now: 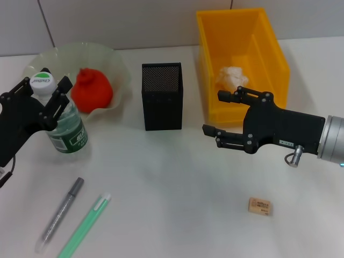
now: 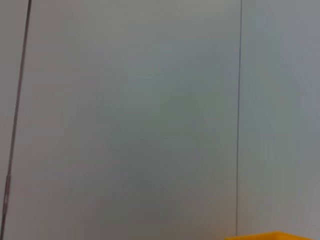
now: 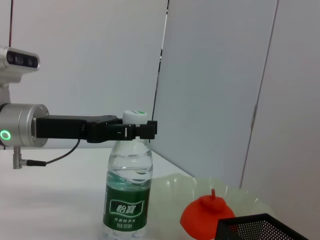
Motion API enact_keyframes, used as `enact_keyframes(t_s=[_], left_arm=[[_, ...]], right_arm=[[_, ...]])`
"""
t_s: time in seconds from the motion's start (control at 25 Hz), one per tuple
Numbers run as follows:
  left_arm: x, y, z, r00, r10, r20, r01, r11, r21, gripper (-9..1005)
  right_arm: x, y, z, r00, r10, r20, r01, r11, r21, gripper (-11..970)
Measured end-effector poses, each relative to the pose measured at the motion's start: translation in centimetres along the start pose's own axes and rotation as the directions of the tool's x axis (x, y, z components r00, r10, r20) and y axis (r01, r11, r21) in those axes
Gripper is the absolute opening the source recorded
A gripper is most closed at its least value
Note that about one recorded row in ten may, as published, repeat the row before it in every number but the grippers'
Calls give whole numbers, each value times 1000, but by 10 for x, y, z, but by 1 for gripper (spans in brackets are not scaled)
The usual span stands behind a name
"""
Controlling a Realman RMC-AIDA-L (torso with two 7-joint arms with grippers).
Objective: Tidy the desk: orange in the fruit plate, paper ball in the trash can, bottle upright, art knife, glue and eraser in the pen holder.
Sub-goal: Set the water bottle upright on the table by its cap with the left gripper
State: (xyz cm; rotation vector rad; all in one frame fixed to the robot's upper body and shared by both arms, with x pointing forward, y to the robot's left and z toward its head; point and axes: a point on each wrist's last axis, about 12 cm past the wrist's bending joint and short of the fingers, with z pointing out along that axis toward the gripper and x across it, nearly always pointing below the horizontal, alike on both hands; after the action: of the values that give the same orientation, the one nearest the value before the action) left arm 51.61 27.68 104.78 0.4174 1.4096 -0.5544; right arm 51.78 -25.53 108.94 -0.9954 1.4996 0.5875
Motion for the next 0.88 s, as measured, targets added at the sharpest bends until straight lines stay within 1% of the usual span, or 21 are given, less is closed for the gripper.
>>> enact_keyframes(t_s=[0.28, 0.56, 0.88], left_arm=[[3, 1, 3, 1000, 21, -18, -22, 1000, -15, 436], [4, 4, 4, 999, 28, -36, -29, 999, -37, 439], [4, 4, 6, 999, 33, -41, -35, 998, -44, 442]], right_arm=[[0, -1, 0, 1000, -1, -2, 1, 1000, 3, 769], [-1, -1, 1, 1000, -6, -2, 6, 1000, 0, 768], [0, -2, 3, 1000, -10, -12, 10, 1000, 0, 768]])
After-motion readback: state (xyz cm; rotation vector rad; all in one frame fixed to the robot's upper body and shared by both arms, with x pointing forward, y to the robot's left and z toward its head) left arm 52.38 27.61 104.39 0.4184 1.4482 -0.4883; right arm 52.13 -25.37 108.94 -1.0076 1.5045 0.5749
